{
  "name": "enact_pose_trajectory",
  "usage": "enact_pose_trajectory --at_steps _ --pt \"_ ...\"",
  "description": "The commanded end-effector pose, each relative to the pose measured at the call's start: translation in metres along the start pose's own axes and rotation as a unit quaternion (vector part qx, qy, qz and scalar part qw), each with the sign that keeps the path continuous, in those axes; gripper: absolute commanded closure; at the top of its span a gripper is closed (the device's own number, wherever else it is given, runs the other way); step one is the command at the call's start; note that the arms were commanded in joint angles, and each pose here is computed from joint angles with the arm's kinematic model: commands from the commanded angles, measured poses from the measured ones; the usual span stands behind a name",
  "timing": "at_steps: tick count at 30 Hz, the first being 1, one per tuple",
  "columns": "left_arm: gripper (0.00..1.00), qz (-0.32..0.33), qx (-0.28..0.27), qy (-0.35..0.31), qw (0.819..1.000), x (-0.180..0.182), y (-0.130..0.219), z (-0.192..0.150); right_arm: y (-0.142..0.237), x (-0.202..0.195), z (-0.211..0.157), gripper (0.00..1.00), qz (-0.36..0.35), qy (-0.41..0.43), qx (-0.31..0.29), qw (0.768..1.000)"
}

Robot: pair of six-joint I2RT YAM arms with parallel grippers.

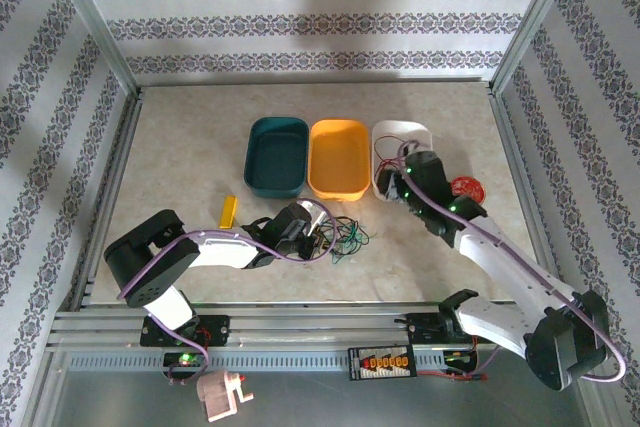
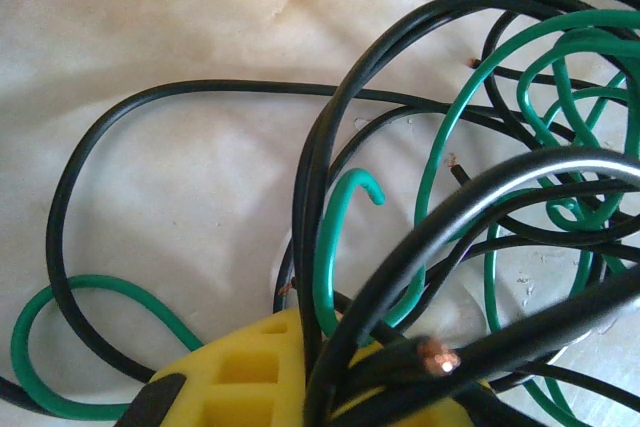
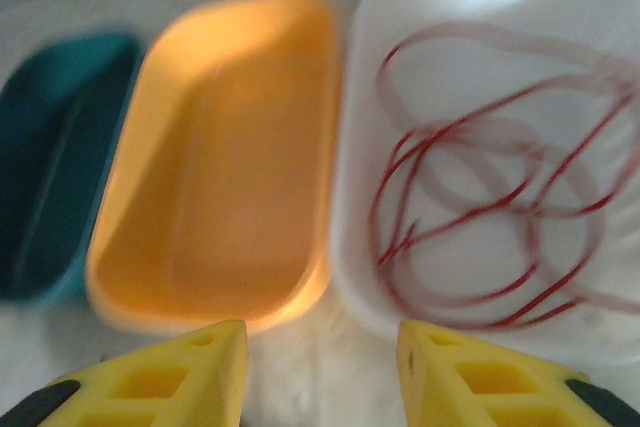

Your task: Untangle the cables

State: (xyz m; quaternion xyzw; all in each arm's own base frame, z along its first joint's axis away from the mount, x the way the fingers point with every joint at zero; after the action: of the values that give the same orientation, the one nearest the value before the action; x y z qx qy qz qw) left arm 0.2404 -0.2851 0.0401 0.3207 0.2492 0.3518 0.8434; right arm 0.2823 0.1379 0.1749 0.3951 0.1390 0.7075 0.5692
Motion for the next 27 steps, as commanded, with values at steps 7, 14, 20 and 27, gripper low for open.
enact_pose_trajectory --at_steps 7,14,20,27 --pt "1.0 0.023 0.033 -0.006 0.999 0.008 -0.003 -0.015 -0.023 0.031 -0.1 0.68 0.102 0.059 0.211 0.97" --pt "1.0 0.023 0.032 -0.003 0.999 0.007 -0.004 -0.013 -0.036 0.041 -0.114 0.77 0.114 0.079 0.255 0.957" --pt "1.0 0.022 0.036 -0.003 0.999 0.006 -0.005 -0.016 -0.039 0.04 -0.118 0.81 0.107 0.083 0.261 0.956" --pt "1.0 0.022 0.037 -0.006 0.999 0.005 -0.006 -0.016 -0.04 0.04 -0.125 0.79 0.096 0.096 0.271 0.953"
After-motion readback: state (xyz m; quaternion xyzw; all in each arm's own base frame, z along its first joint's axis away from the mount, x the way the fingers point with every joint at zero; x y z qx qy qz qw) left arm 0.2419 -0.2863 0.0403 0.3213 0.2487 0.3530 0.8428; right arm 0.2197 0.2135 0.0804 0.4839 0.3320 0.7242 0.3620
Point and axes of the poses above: each hand's point on the last joint's axis, 136 mm out from that joint toward the fingers, its own y axis back along the fingers, its own x axis along the line the jaws close on, z = x × y, the point moved 2 cm from there along y, back along the fingers, and after that the axes turned 5 degrees about -y, right-handed, at the moved point
